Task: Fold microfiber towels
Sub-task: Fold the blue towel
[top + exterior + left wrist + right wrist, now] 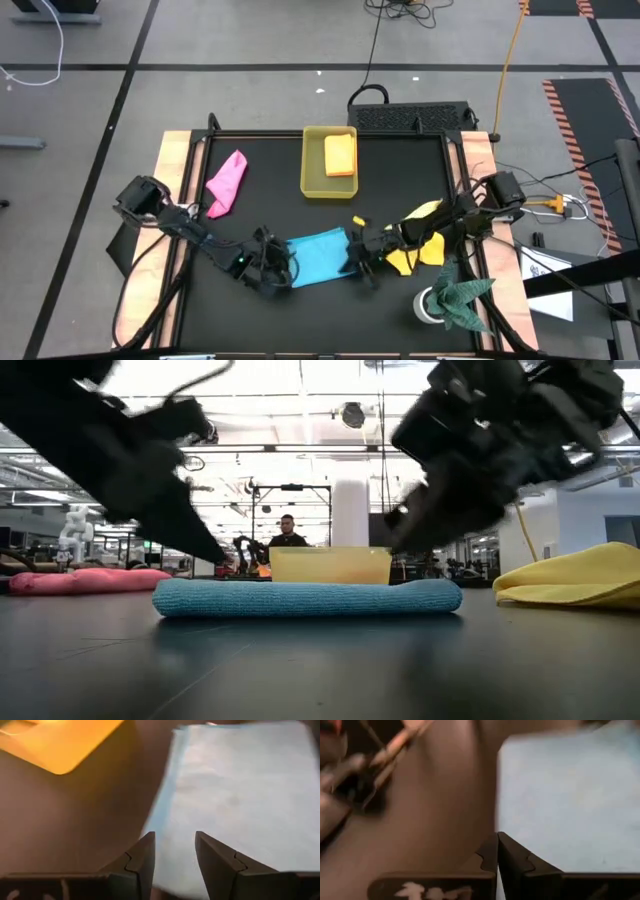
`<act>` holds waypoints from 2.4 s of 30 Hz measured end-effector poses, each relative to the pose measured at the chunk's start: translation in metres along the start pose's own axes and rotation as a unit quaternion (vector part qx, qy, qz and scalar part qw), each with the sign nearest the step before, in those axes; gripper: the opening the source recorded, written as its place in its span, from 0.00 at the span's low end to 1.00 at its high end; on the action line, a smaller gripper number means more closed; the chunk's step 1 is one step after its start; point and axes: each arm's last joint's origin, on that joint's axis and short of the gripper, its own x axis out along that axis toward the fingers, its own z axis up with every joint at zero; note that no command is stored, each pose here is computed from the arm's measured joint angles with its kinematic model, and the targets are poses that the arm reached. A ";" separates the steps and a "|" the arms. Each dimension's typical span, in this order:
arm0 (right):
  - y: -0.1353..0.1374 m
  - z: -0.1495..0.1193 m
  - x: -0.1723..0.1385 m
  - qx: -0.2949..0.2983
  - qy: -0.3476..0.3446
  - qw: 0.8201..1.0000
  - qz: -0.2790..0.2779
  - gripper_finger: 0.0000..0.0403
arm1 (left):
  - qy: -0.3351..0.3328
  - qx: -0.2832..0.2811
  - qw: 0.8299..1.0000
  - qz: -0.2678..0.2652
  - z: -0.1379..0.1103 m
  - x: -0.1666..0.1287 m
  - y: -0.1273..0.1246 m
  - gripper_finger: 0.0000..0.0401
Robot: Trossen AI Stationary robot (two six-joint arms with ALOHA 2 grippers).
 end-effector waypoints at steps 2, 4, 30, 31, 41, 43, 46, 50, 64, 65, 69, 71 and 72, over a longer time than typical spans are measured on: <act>0.004 -0.008 0.004 -0.004 0.024 1.000 -0.004 0.00 | 0.022 -0.003 1.000 0.011 0.001 0.010 0.008 0.36; 0.002 -0.013 0.005 -0.004 0.041 0.999 -0.027 0.00 | 0.056 -0.007 0.998 0.007 0.000 0.018 0.014 0.36; 0.017 0.008 0.001 -0.069 -0.050 0.996 -0.037 0.00 | -0.029 -0.025 0.997 -0.062 0.006 0.014 -0.010 0.36; 0.020 0.007 0.005 -0.077 -0.060 0.995 -0.037 0.00 | -0.028 -0.021 0.998 -0.058 0.007 0.016 -0.008 0.36; 0.043 0.019 0.032 -0.126 -0.048 0.987 -0.093 0.21 | 0.038 -0.021 0.999 0.004 0.013 0.043 0.026 0.36; 0.045 0.021 0.034 -0.128 -0.039 0.986 -0.099 0.27 | 0.060 -0.035 0.997 0.020 0.006 0.044 0.033 0.36; 0.046 0.020 0.034 -0.130 -0.024 0.986 -0.100 0.35 | 0.062 -0.069 0.995 0.025 -0.006 0.040 0.033 0.36; 0.045 0.014 0.034 -0.133 0.004 0.986 -0.104 0.42 | 0.052 -0.109 0.993 0.013 -0.019 0.026 0.020 0.36; 0.061 0.015 0.067 -0.189 -0.013 0.979 -0.080 0.48 | -0.053 -0.071 0.994 -0.061 0.016 0.011 -0.003 0.36; 0.061 0.015 0.073 -0.199 -0.003 0.977 -0.082 0.48 | -0.047 -0.064 0.995 -0.059 0.017 0.014 0.000 0.36; 0.060 0.016 0.092 -0.222 0.039 0.970 -0.087 0.48 | -0.029 -0.059 0.997 -0.043 0.017 0.021 0.008 0.36; 0.060 0.021 0.098 -0.227 0.042 0.969 -0.087 0.48 | -0.017 -0.058 0.998 -0.031 0.014 0.025 0.011 0.36; 0.060 0.022 0.099 -0.228 0.047 0.969 -0.088 0.47 | -0.012 -0.055 0.998 -0.025 0.013 0.026 0.012 0.36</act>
